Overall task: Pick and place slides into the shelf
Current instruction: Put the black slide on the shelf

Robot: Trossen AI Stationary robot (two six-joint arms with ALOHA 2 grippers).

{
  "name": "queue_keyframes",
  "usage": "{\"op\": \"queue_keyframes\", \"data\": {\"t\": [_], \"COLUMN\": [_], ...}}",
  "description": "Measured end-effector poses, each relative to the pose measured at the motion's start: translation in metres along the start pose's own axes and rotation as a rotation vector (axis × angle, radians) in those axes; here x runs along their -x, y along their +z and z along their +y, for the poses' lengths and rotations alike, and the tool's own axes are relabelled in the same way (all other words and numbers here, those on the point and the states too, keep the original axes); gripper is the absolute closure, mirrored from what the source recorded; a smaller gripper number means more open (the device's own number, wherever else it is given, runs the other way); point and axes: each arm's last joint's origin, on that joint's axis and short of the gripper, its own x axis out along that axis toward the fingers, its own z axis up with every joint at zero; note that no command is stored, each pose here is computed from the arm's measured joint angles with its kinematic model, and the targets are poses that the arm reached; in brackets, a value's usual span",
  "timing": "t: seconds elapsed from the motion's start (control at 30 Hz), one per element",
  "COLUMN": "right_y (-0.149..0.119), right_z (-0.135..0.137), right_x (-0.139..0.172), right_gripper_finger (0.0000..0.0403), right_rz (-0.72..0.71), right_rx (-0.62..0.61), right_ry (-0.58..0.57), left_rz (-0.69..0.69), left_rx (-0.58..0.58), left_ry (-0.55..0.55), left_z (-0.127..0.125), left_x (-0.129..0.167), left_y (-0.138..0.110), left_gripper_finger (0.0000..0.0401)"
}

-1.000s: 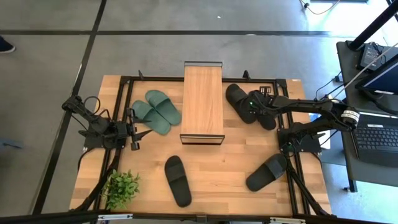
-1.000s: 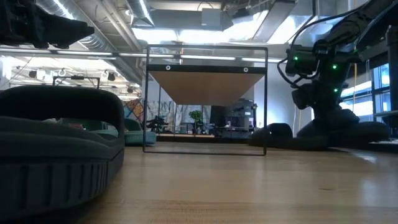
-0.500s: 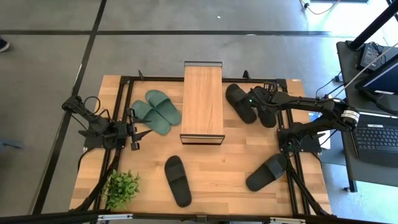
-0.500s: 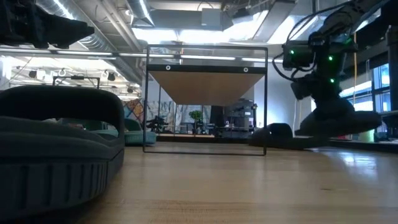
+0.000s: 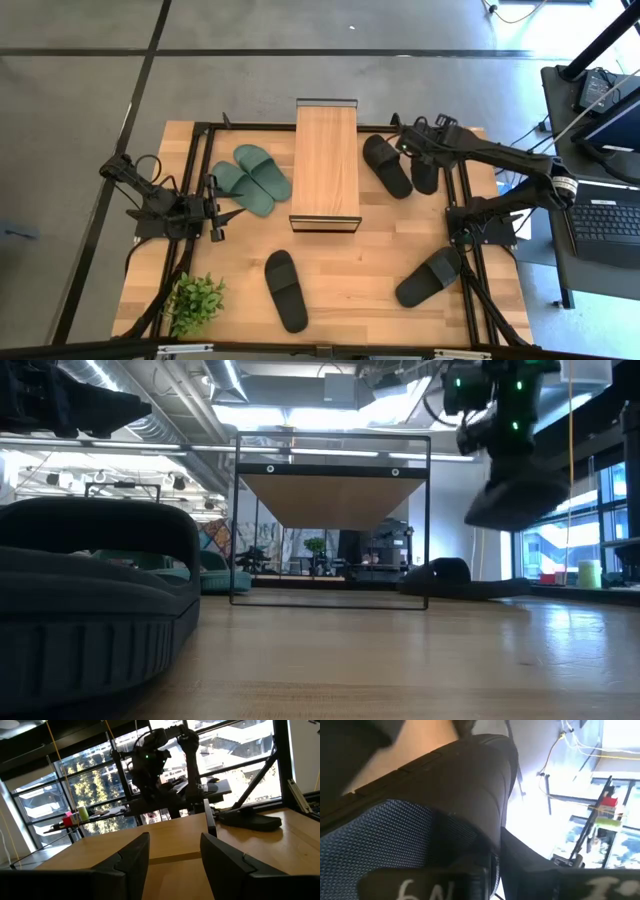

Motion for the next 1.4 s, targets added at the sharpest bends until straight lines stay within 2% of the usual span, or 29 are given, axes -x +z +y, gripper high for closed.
{"op": "queue_keyframes", "data": {"t": [0.17, 0.43, 0.77, 0.9, 1.03, 1.4], "right_y": [0.013, 0.040, 0.066, 0.081, 0.102, 0.159], "right_z": [-0.013, -0.031, -0.053, -0.053, -0.047, -0.021], "right_x": [0.029, 0.068, 0.095, 0.100, 0.098, 0.057], "right_gripper_finger": [0.0386, 0.0377, 0.0388, 0.0388, 0.0388, 0.0388], "right_rz": [-0.128, -0.416, -0.708, -0.842, -0.941, -1.079], "right_rx": [-0.108, -0.288, -0.295, -0.209, -0.075, 0.531], "right_ry": [0.011, 0.090, 0.011, 0.034, -0.015, -0.223], "left_rz": [0.000, 0.000, 0.000, 0.000, 0.000, -0.001], "left_rx": [0.000, 0.000, 0.000, 0.000, 0.000, 0.000], "left_ry": [0.000, 0.000, 0.000, 0.000, 0.000, 0.000], "left_z": [0.000, 0.000, 0.000, 0.000, 0.000, 0.000], "left_x": [0.000, 0.000, 0.000, 0.000, 0.000, 0.000], "left_y": [0.000, 0.000, 0.000, 0.000, 0.000, 0.000], "left_gripper_finger": [0.0233, 0.0233, 0.0233, 0.0233, 0.0233, 0.0233]}}
